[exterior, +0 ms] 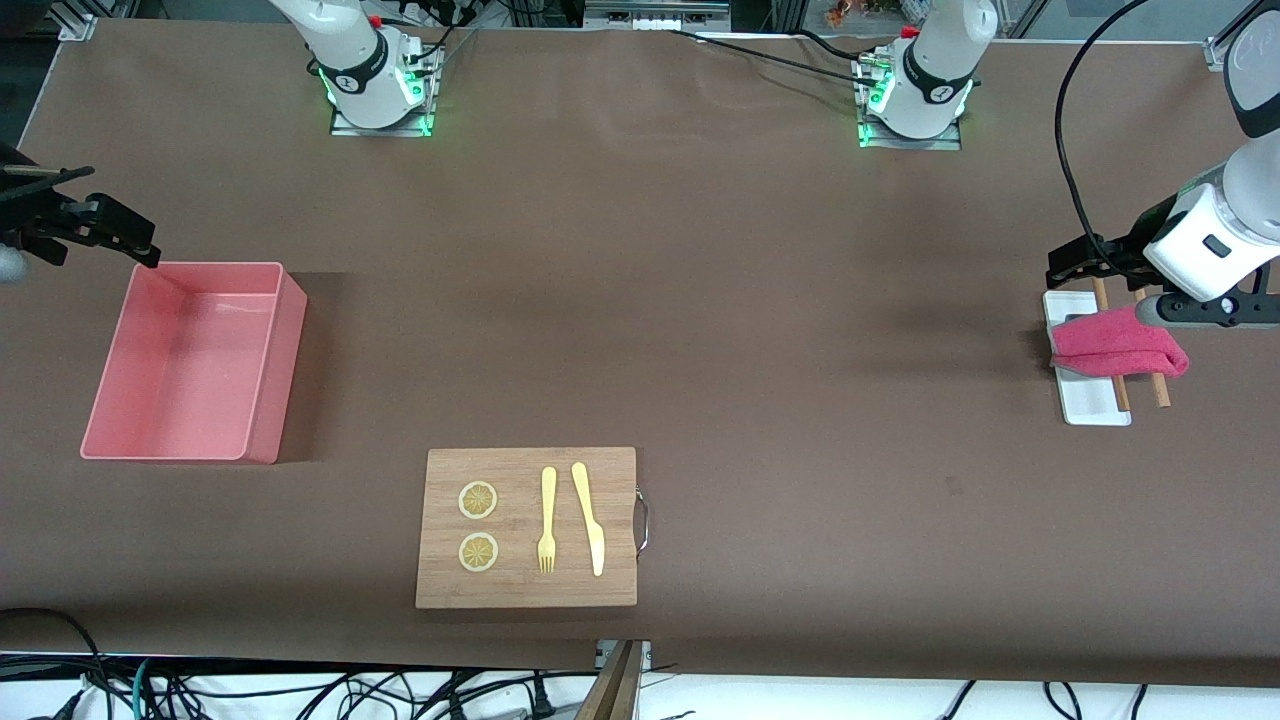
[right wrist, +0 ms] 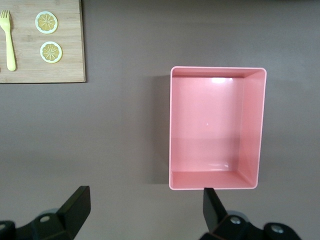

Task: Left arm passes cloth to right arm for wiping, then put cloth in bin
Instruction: 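Move the left gripper down toward the pink cloth on the sticks, then grasp the pink cloth edge with the left gripper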

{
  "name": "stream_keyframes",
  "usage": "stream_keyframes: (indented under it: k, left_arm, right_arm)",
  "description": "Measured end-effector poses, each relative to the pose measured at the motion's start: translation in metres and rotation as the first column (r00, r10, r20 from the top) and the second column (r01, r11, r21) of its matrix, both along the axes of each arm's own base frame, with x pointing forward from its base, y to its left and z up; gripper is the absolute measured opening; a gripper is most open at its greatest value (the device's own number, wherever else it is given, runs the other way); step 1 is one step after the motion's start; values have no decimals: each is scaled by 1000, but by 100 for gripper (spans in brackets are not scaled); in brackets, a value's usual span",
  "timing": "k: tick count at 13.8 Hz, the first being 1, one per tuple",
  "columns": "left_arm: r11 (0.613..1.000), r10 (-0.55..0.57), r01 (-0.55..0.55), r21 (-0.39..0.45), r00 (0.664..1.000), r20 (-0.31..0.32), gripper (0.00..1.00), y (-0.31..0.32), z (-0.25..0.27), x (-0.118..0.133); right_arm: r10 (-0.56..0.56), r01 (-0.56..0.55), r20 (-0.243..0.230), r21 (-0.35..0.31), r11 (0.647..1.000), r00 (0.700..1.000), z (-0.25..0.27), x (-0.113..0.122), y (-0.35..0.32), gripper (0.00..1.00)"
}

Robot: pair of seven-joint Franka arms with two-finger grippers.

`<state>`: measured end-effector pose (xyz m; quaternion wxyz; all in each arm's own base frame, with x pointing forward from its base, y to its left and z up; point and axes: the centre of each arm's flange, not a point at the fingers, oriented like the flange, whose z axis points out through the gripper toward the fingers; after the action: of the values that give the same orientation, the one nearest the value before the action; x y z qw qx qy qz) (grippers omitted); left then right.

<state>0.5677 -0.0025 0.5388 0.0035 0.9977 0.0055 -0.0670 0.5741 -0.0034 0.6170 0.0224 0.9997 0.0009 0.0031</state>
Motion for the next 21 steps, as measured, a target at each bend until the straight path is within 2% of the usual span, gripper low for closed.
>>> stream_keyframes:
  k: [6,12,15,17,21]
  left_arm:
    - [1000,-3,4,0,998,-66,100,-1,-5,-8]
    - [1000,-17,18,8,995,-94,100,0,-6,-11]
    - [989,-71,88,117,988,-140,100,-1,-8,-16]
    - [980,-96,126,153,977,-192,100,-11,-20,-19]
    - [949,-105,189,254,945,-311,100,4,-94,0]
  right_arm:
    - [0,0,0,0,1000,1000,0,0,0,100]
    - [-6,6,0,0,1000,1000,0,0,-4,100]
    - [-4,4,0,0,1000,1000,0,0,-2,100]
    - [-4,4,0,0,1000,1000,0,0,-2,100]
    - [-5,5,1,0,1000,1000,0,0,-3,100]
